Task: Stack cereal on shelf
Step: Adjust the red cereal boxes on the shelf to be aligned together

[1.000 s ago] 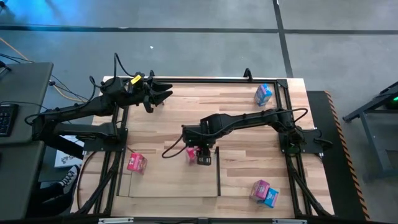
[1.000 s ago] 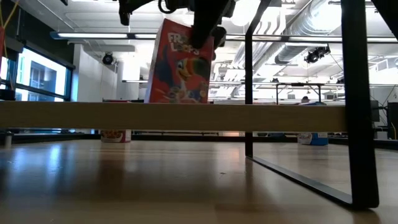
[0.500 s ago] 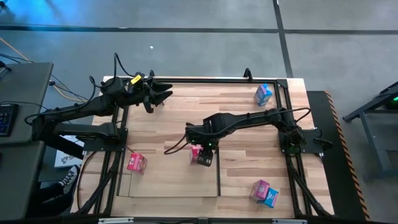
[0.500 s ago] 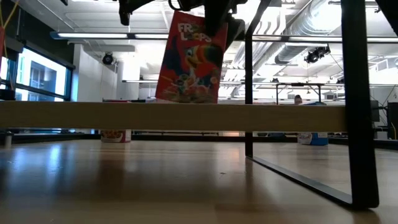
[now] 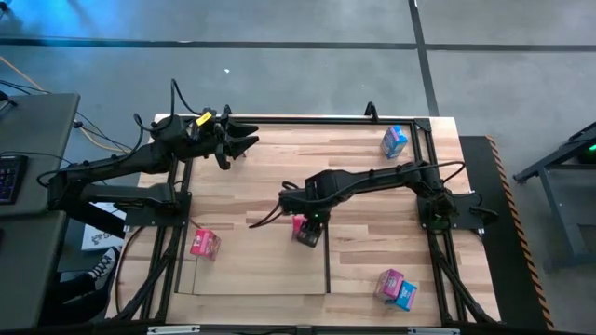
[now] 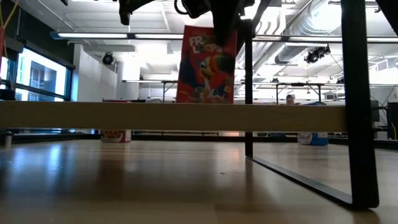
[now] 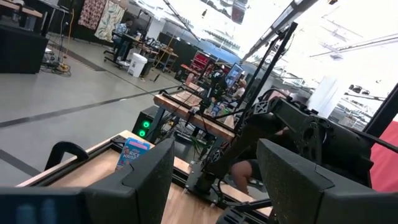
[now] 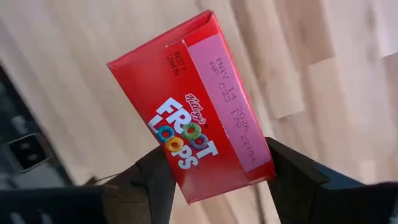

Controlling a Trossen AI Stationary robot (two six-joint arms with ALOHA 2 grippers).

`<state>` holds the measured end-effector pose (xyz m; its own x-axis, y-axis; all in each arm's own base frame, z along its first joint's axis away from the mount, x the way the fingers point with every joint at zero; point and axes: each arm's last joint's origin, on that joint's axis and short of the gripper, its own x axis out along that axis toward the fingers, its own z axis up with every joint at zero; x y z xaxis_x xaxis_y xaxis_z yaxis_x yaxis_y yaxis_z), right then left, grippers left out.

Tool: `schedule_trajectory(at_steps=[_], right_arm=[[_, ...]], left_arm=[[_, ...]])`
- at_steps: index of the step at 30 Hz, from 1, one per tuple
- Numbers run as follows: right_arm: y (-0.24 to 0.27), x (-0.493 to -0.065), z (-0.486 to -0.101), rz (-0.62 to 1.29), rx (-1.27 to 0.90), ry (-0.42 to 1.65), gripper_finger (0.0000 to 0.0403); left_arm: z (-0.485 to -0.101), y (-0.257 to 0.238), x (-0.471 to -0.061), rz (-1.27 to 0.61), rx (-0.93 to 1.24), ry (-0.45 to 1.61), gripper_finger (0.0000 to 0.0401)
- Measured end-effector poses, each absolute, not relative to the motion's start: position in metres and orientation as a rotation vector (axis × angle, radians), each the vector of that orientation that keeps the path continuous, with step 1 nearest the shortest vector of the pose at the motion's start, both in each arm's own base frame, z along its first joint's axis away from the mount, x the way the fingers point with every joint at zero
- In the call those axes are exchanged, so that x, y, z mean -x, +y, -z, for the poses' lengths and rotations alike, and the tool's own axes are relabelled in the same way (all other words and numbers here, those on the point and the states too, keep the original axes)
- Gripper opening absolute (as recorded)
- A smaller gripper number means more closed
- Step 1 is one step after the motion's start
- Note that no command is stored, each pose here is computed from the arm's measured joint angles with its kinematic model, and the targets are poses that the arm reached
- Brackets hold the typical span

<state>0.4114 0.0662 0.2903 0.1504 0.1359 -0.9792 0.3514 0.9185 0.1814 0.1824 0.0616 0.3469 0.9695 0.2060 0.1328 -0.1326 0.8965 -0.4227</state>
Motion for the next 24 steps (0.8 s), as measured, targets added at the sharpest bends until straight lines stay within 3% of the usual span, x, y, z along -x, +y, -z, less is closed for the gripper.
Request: schedule_trajectory(at_steps=[24], right_arm=[[0.0723, -0.4077, -0.2896, 0.210, -0.496, 1.460, 0.0191]], left_arm=[[-0.3467, 0.0616, -0.1824, -0.176, 0.425, -0.176, 0.0222]])
